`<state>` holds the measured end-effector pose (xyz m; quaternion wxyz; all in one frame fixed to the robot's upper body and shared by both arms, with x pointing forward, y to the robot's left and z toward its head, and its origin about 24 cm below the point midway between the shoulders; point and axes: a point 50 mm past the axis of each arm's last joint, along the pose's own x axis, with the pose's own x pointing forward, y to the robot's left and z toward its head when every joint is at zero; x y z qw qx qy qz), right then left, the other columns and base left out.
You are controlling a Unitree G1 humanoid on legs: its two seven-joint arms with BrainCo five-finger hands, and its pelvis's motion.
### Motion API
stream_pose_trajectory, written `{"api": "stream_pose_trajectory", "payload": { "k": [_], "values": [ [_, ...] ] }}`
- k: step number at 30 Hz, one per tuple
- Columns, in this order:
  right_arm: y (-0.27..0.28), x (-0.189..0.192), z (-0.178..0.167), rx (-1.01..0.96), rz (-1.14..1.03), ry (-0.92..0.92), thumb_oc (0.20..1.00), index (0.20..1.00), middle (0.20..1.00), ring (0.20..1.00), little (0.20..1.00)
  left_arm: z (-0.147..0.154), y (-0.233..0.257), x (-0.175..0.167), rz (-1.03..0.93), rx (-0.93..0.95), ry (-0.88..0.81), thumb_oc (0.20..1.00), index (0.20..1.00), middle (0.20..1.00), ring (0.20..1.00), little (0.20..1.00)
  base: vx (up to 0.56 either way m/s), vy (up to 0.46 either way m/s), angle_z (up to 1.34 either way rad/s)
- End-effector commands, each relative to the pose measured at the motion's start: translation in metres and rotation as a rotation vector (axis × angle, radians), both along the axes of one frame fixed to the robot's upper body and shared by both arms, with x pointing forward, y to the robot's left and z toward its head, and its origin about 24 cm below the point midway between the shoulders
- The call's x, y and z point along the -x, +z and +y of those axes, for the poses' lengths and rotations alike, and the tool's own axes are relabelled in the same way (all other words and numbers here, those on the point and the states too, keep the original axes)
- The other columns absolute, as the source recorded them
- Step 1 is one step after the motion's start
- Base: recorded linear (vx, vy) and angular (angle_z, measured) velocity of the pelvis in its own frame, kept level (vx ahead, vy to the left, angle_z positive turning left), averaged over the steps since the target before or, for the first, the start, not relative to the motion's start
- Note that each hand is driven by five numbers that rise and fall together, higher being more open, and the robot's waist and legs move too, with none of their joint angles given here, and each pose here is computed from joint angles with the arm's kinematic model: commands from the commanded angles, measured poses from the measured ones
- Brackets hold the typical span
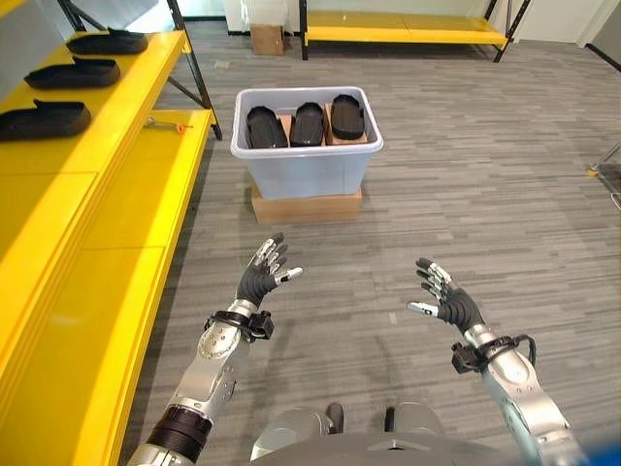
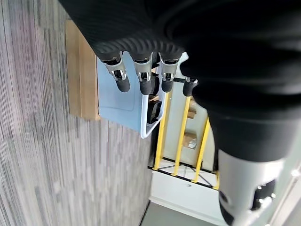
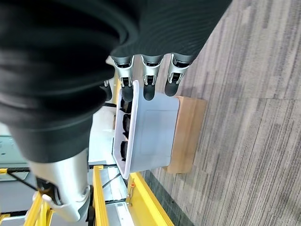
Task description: Move parts from the plastic box to the shelf.
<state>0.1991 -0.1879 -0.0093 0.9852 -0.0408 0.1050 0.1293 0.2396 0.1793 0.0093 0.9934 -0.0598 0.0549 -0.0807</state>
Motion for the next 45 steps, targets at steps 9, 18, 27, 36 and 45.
{"api": "stream_pose_trajectory", "payload": {
  "k": [9, 18, 27, 36, 45],
  "values": [
    [0.019, -0.017, -0.013, 0.031, -0.114, -0.045, 1.0, 1.0, 1.0, 1.0, 1.0, -0.019, 0.022, -0.002, -0.13, 0.029, -0.08, 1.0, 1.0, 1.0, 1.0, 1.0, 0.32, -0.106, 0.47],
    [0.025, -0.022, -0.022, 0.036, -0.13, -0.065, 1.0, 1.0, 1.0, 1.0, 1.0, -0.031, 0.028, -0.009, -0.147, 0.065, -0.111, 1.0, 1.0, 1.0, 1.0, 1.0, 0.25, -0.156, 0.01],
    [0.019, -0.018, -0.032, 0.071, -0.117, -0.136, 1.0, 1.0, 1.0, 1.0, 1.0, -0.03, 0.021, -0.003, -0.112, 0.072, -0.119, 1.0, 1.0, 1.0, 1.0, 1.0, 0.2, 0.011, 0.0],
    [0.006, -0.007, -0.017, 0.043, -0.052, -0.052, 1.0, 1.0, 1.0, 1.0, 1.0, -0.005, 0.015, 0.008, -0.089, 0.033, -0.066, 1.0, 1.0, 1.0, 1.0, 1.0, 0.28, 0.215, -0.47],
    [0.004, -0.002, -0.017, 0.052, -0.039, -0.049, 1.0, 1.0, 1.0, 1.0, 1.0, -0.001, 0.012, 0.012, -0.072, 0.025, -0.05, 1.0, 1.0, 1.0, 1.0, 1.0, 0.09, 0.052, 0.0]
  ]
}}
